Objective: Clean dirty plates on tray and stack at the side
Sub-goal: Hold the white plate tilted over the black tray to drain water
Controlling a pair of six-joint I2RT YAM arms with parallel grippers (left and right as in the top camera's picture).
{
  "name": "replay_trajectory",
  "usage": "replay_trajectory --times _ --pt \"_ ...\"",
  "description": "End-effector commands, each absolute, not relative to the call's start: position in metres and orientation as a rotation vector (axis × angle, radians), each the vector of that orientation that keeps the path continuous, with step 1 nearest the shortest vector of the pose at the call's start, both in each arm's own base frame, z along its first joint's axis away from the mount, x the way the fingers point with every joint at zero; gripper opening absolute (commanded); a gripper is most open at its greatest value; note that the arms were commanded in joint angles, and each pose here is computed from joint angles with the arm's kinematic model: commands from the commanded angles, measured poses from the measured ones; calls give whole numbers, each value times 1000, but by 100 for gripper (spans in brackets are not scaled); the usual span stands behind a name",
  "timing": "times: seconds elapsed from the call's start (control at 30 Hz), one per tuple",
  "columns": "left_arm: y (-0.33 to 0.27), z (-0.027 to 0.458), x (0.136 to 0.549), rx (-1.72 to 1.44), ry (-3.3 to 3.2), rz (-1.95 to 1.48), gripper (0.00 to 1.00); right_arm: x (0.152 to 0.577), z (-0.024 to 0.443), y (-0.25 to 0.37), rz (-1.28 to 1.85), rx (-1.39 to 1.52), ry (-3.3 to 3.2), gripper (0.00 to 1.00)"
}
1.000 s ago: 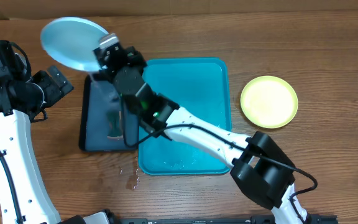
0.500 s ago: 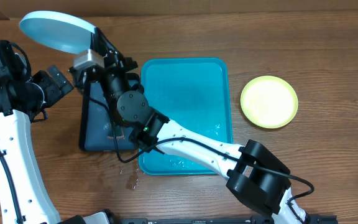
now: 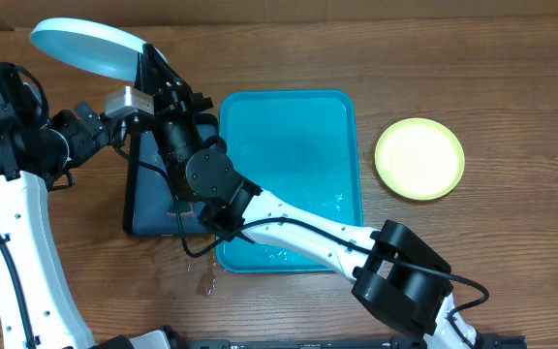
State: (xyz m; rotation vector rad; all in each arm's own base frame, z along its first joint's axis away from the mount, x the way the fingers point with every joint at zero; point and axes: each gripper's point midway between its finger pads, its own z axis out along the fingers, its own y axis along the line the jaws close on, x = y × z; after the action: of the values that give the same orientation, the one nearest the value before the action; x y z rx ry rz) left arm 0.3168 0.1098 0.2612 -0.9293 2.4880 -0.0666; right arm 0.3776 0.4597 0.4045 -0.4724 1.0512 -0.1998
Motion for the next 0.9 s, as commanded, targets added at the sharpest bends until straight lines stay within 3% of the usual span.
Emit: replay_trajectory --times 0.0,0.87 --pt "112 268 317 -951 2458 -65 100 376 418 455 -195 -437 1041 4" --pt "112 268 317 -951 2458 -65 100 379 413 451 -217 -426 1070 4"
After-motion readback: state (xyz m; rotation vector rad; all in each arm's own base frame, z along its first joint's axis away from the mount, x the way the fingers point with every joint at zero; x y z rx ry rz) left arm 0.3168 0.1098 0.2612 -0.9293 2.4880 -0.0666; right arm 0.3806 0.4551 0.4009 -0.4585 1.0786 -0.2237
